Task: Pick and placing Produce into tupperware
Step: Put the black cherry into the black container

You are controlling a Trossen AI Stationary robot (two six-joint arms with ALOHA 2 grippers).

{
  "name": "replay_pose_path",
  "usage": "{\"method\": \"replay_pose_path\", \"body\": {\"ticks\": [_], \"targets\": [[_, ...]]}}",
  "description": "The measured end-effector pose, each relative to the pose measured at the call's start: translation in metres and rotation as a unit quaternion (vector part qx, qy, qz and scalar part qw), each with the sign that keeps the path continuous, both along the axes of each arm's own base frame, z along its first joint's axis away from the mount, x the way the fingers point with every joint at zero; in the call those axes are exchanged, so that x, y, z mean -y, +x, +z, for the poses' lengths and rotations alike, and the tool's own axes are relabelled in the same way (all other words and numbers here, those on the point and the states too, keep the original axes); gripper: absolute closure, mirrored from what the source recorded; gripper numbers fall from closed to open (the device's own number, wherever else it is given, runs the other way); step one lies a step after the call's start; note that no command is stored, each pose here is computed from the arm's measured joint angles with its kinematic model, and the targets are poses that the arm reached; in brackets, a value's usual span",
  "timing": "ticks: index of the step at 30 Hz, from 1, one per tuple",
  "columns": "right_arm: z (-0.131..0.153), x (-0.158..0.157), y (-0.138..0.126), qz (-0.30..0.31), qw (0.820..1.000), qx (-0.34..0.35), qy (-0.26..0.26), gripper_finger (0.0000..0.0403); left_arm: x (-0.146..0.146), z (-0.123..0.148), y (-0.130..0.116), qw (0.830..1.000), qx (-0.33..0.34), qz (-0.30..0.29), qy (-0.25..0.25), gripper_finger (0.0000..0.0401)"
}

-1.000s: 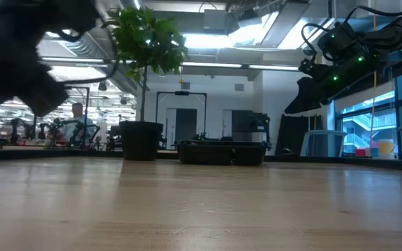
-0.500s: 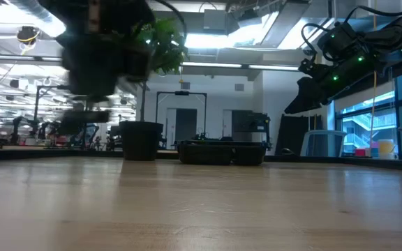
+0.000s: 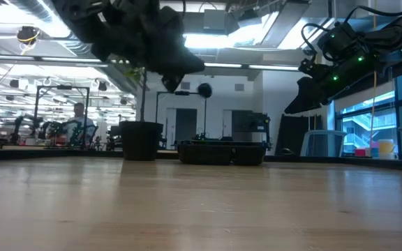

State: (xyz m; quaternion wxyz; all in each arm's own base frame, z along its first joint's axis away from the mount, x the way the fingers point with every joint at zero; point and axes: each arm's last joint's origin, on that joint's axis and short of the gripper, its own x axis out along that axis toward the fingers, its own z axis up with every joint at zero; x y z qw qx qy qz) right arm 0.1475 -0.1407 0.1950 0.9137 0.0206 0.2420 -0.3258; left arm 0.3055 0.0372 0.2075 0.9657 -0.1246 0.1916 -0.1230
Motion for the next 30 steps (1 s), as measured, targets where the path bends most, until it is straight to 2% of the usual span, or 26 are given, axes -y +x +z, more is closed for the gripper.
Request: {"method": "replay_pose_path", "body": {"ticks": [6, 11, 17, 23, 27, 30], "targets": [[0.001, 0.0, 0.0, 0.0, 1.0, 0.003, -0.003, 0.0207, -0.014, 0.011, 0.003, 0.99, 0.073, 0.065, 0.104, 0.04], [0.005, 0.002, 0.002, -0.007, 0.999, 0.032, -0.009, 0.0207, -0.017, 0.015, 0.008, 0.975, 0.116, 0.099, 0.163, 0.04], [0.014, 0.002, 0.007, -0.012, 0.995, 0.1, -0.007, 0.0207, -0.029, -0.005, 0.032, 0.967, 0.136, 0.118, 0.18, 0.04], [0.014, -0.007, 0.014, 0.049, 0.993, 0.103, 0.01, 0.0207, -0.047, -0.015, 0.053, 0.965, 0.128, 0.134, 0.185, 0.04], [0.013, -0.015, 0.019, 0.093, 0.99, 0.105, 0.024, 0.0207, -0.052, -0.014, 0.057, 0.964, 0.13, 0.14, 0.186, 0.04], [0.013, -0.022, 0.024, 0.148, 0.982, 0.114, 0.039, 0.0207, -0.054, -0.013, 0.057, 0.963, 0.13, 0.143, 0.187, 0.04]]}}
